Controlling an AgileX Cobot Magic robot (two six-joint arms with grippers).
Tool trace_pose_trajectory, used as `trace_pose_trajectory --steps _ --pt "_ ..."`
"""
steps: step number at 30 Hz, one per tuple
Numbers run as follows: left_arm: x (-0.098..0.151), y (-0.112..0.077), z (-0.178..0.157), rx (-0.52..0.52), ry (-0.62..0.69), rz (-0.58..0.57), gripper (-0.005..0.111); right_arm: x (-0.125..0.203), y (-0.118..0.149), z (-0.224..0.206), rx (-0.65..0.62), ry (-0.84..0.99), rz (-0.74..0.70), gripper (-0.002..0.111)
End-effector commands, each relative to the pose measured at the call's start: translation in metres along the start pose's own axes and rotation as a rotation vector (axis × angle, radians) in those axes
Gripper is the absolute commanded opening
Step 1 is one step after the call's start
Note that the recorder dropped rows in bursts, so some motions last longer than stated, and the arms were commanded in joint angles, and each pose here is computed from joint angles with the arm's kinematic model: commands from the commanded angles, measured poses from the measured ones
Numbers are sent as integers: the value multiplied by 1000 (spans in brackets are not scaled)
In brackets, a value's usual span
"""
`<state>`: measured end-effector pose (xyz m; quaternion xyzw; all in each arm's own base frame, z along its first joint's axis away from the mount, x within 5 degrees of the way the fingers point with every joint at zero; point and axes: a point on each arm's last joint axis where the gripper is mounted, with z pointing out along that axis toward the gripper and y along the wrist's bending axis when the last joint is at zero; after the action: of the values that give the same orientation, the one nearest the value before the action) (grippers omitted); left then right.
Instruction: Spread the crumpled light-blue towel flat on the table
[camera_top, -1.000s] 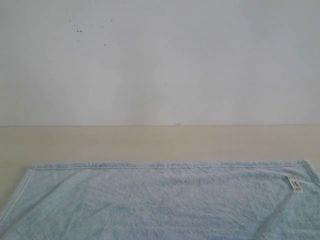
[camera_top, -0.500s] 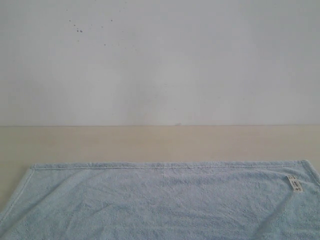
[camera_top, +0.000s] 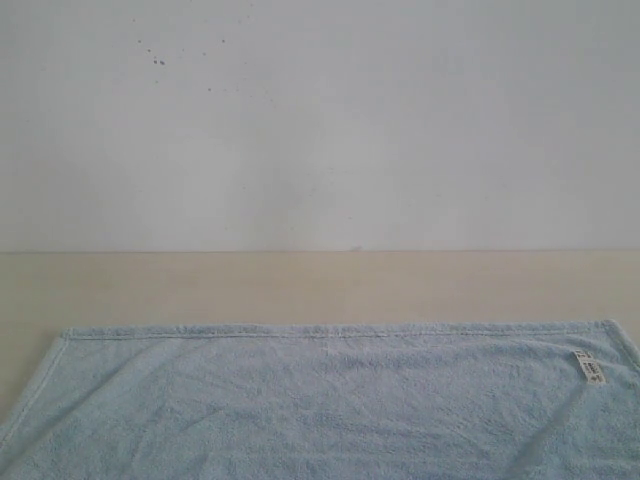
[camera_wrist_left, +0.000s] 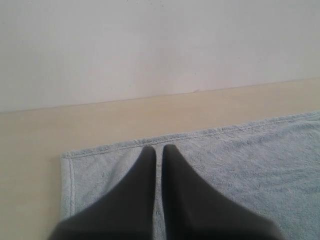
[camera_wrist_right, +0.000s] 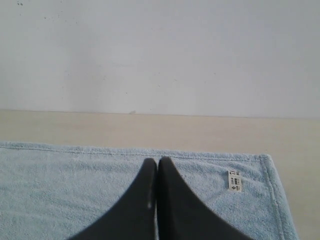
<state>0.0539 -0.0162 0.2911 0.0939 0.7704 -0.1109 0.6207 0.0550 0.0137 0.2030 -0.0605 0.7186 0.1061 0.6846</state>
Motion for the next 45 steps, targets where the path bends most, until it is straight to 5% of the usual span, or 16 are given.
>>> trace_pose_trajectory --steps 1,15,18,45 --pt "15 0 2 9 -41 2 4 1 0 0 0 -10 -4 0" --pt "97 5 19 14 -62 0 4 1 0 0 0 -10 -4 0" --pt "90 4 19 19 -136 4 4 1 0 0 0 -10 -4 0" --pt "90 4 19 16 -137 42 4 3 0 0 0 13 -5 0"
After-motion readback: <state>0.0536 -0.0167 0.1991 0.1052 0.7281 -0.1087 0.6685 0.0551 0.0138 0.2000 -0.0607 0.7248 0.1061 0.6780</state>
